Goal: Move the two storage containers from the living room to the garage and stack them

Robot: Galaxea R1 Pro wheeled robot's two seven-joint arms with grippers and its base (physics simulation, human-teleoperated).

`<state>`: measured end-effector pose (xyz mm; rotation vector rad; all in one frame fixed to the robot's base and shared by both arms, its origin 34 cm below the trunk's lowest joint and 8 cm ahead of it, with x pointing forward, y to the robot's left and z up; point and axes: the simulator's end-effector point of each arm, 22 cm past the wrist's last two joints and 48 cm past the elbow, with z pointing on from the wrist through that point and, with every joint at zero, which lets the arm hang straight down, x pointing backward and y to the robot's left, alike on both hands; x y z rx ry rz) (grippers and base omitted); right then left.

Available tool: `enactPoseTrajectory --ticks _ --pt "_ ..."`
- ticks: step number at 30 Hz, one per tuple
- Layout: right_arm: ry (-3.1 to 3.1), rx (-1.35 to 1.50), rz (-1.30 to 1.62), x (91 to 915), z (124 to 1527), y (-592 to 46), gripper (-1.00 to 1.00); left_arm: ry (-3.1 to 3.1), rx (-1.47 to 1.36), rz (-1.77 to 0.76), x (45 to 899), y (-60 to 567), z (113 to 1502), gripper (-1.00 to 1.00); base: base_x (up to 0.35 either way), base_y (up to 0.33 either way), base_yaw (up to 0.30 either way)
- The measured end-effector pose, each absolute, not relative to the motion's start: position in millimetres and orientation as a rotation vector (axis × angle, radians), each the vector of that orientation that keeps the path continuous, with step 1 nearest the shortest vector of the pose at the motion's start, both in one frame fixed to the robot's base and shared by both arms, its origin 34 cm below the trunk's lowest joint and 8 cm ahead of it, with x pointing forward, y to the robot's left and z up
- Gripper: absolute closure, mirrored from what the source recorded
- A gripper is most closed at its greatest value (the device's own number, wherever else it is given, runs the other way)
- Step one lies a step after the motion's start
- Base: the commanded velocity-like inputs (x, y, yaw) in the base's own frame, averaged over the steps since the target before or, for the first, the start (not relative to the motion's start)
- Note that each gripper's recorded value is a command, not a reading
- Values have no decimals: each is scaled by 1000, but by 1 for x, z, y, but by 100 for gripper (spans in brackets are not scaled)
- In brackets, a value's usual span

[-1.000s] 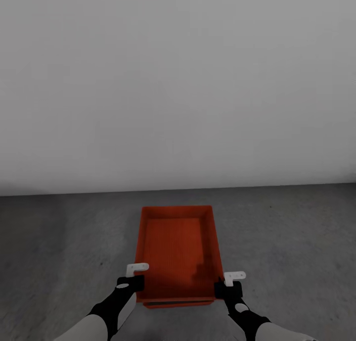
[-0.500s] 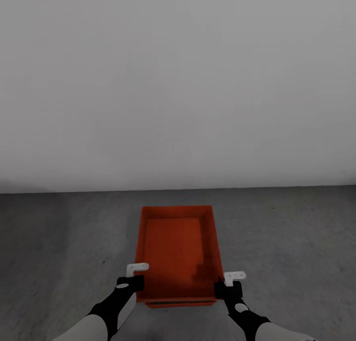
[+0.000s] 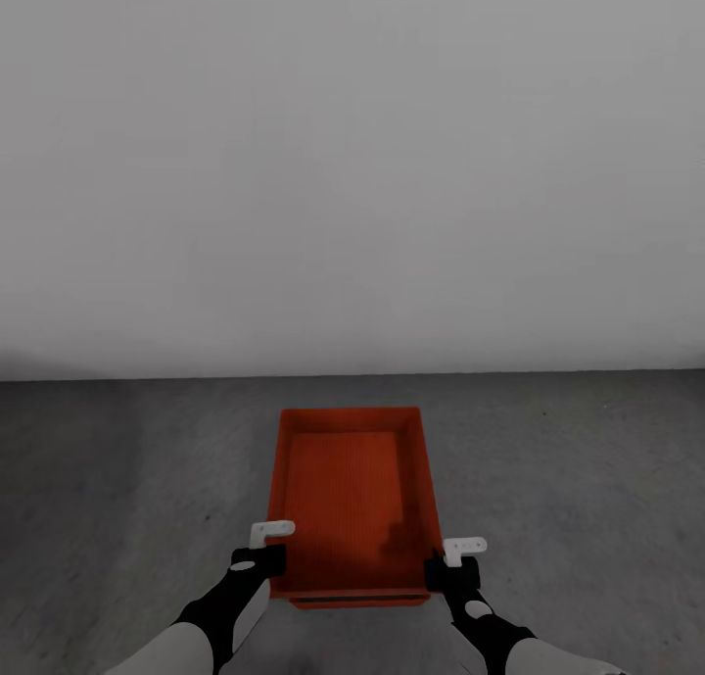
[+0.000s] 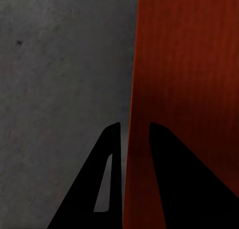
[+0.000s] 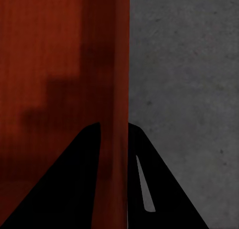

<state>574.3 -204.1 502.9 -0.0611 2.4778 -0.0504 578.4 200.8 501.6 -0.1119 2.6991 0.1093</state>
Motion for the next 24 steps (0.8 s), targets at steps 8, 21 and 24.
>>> enactPoseTrajectory --ticks 8,21,24 --pt "2478 -63 -50 574 503 -204 100 2699 -112 109 578 201 502 100 0 0 0" --pt "2478 -62 -50 574 503 -204 100 2699 -112 109 578 201 502 100 0 0 0" --pt "2478 -61 -50 574 503 -204 100 2699 -112 109 578 201 502 100 0 0 0"
